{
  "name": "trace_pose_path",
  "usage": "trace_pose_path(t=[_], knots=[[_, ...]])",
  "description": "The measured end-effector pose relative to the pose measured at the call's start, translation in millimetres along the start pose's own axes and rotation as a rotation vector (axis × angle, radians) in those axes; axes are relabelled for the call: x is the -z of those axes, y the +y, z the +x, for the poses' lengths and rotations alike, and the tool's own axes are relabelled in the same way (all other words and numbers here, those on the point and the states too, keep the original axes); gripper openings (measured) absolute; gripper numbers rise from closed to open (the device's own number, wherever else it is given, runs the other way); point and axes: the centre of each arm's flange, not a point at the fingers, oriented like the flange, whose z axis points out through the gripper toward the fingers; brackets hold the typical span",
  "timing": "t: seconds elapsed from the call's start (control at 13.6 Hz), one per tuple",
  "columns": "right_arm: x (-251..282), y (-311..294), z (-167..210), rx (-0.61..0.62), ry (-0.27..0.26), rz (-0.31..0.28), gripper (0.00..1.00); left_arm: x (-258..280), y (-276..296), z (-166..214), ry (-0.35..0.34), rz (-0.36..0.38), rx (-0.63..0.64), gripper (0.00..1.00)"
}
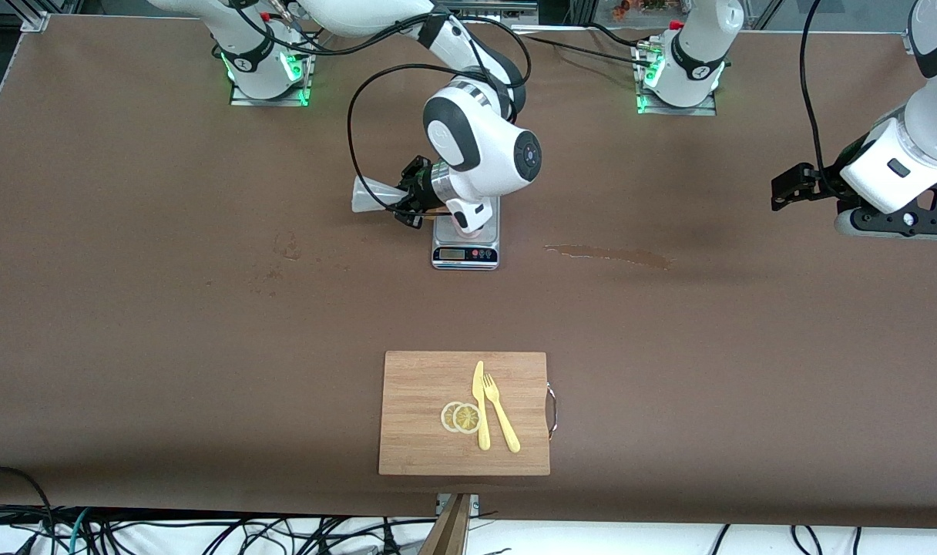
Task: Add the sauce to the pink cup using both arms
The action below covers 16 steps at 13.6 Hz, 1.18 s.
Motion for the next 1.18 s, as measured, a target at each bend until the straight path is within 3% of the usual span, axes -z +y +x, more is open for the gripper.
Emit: trace_pose_path(t=[0.22,0.37,0.74,1.18], knots=[[-1,2,-1,-0.002,0.005,0.006,0.33,0,0,0,0.0,0.0,0.0,1.0],[0,5,-2,-0.006,0.047,0.045,0.33,0,0,0,0.0,0.0,0.0,1.0],[25,25,-40,-0.054,0.219,0.166,0.33,0,0,0,0.0,0.0,0.0,1.0],[43,83,-168,-0.092,0.477,0.299,0.33,0,0,0,-0.001,0.0,0.0,1.0]])
